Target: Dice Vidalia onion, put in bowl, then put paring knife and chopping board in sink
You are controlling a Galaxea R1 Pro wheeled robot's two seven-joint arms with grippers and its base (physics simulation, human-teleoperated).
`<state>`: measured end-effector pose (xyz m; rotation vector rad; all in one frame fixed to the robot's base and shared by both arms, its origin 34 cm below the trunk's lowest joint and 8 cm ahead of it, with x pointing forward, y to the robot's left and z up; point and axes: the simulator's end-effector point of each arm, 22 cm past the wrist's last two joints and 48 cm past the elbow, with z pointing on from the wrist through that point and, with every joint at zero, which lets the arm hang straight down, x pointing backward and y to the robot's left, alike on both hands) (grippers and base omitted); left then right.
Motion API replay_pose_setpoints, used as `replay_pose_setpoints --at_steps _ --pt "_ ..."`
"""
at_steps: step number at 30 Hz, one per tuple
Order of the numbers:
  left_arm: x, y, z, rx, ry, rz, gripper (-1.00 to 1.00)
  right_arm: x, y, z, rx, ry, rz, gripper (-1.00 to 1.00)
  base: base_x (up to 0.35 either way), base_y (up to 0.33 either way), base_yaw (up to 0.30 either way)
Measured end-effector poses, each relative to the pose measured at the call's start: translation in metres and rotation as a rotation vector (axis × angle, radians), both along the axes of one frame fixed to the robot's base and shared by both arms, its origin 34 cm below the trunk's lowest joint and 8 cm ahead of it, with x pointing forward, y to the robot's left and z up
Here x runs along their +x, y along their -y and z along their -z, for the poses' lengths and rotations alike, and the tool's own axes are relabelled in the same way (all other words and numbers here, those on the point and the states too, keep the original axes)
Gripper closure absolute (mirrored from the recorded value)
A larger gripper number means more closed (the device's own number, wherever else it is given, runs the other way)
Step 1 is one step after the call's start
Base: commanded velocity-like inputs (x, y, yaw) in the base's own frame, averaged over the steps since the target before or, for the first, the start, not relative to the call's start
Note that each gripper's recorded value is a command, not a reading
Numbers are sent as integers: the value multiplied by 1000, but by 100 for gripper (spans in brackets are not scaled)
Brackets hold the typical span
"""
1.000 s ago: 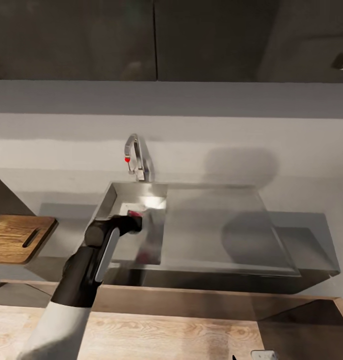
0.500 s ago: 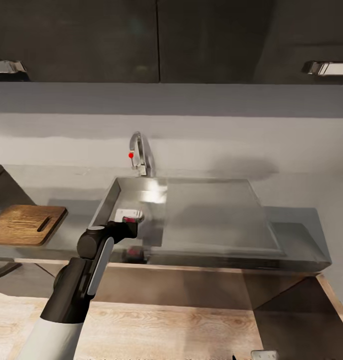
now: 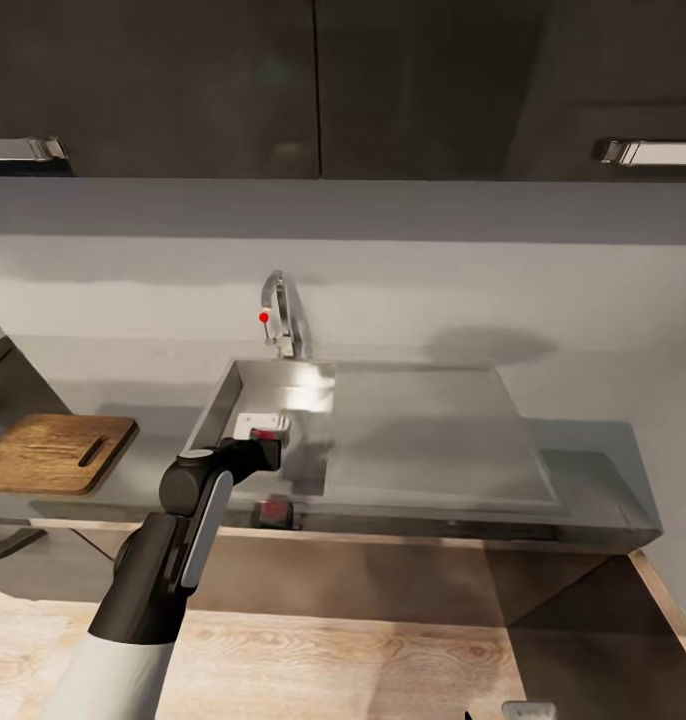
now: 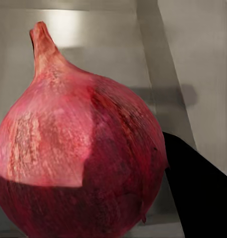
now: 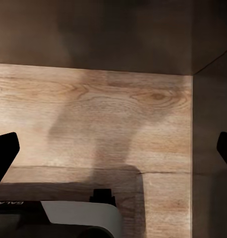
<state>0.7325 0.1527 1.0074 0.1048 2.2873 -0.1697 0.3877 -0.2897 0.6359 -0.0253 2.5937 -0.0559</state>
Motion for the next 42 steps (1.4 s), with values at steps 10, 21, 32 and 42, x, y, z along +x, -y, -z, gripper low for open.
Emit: replay_pose_setpoints --at_steps 10,21,32,42 --pt "9 -2 -20 -6 75 -10 100 1 -1 -2 2 6 0 -100 -140 0 0" --pt "32 6 -77 -72 330 -1 100 7 1 -7 0 24 3 -100 -30 0 0" --pt "33 21 -111 -129 443 67 100 14 2 -13 -1 42 6 -100 0 1 0" --pt "33 7 -120 -102 470 61 100 27 0 -23 0 103 -1 -100 0 232 0"
